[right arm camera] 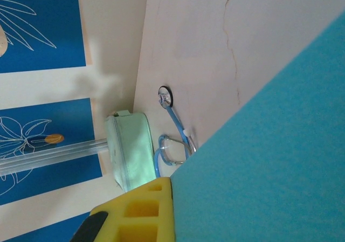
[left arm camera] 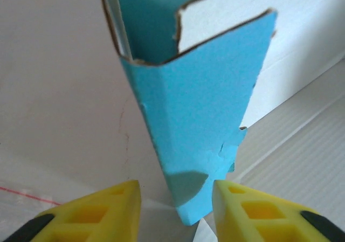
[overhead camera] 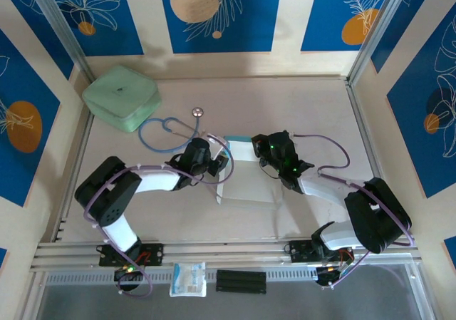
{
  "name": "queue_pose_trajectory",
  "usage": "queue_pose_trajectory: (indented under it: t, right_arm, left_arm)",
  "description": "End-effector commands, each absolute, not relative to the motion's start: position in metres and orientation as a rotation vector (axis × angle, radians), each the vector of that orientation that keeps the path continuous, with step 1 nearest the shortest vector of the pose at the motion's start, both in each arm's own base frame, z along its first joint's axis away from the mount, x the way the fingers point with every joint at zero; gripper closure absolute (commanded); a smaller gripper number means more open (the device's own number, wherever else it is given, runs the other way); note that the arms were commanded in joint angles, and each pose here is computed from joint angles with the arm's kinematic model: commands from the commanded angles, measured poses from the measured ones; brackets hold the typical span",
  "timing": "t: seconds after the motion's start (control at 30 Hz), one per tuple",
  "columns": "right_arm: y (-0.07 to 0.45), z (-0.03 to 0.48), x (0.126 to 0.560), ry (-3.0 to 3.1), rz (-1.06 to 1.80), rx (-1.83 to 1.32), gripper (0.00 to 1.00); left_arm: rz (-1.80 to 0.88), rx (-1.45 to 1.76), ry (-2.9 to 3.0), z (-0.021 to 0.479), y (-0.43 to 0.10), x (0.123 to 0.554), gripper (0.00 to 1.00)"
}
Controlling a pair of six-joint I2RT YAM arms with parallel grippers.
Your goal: Fold the paper box
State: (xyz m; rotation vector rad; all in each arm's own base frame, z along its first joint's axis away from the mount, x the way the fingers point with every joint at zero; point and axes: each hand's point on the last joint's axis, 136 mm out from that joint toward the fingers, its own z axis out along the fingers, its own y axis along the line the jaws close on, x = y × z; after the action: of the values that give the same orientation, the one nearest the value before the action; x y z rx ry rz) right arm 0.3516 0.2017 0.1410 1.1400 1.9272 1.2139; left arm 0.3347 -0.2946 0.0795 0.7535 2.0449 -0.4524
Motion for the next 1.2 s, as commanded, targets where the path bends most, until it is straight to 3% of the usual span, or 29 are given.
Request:
queue_pose_trajectory:
  t: [0.0, 0.13, 0.3, 0.5, 0.73, 1.03, 1.17]
  right_arm:
    - [0.189, 0.135, 0.352, 1.917, 1.131, 1.127, 1.00]
    - [0.189, 0.137, 0.353, 1.919, 1.131, 1.123, 1.00]
    - [0.191, 0.139, 0.353, 1.926, 1.137, 1.107, 1.00]
    - [0.193, 0.139, 0.353, 1.938, 1.141, 1.099, 1.00]
    - [0.197, 0.142, 0.353, 1.938, 1.159, 1.074, 1.00]
    - [0.202, 0.140, 0.347, 1.953, 1.161, 1.061, 1.00]
    - [0.201, 0.141, 0.346, 1.952, 1.156, 1.055, 1.00]
  left_arm:
    - [-0.495, 0.772, 1.992, 0.095, -0.296, 0.329, 0.56]
    - [-0.530, 0.778, 1.962, 0.106, -0.296, 0.322, 0.51]
    - [-0.530, 0.803, 1.990, 0.116, -0.285, 0.313, 0.53]
    - [-0.810, 0.885, 2.032, 0.135, -0.283, 0.296, 0.53]
    - [-0.808, 0.934, 2.034, 0.131, -0.290, 0.313, 0.54]
    - [-0.850, 0.922, 1.995, 0.123, -0.310, 0.337, 0.60]
    - [-0.856, 0.937, 1.993, 0.121, -0.304, 0.339, 0.68]
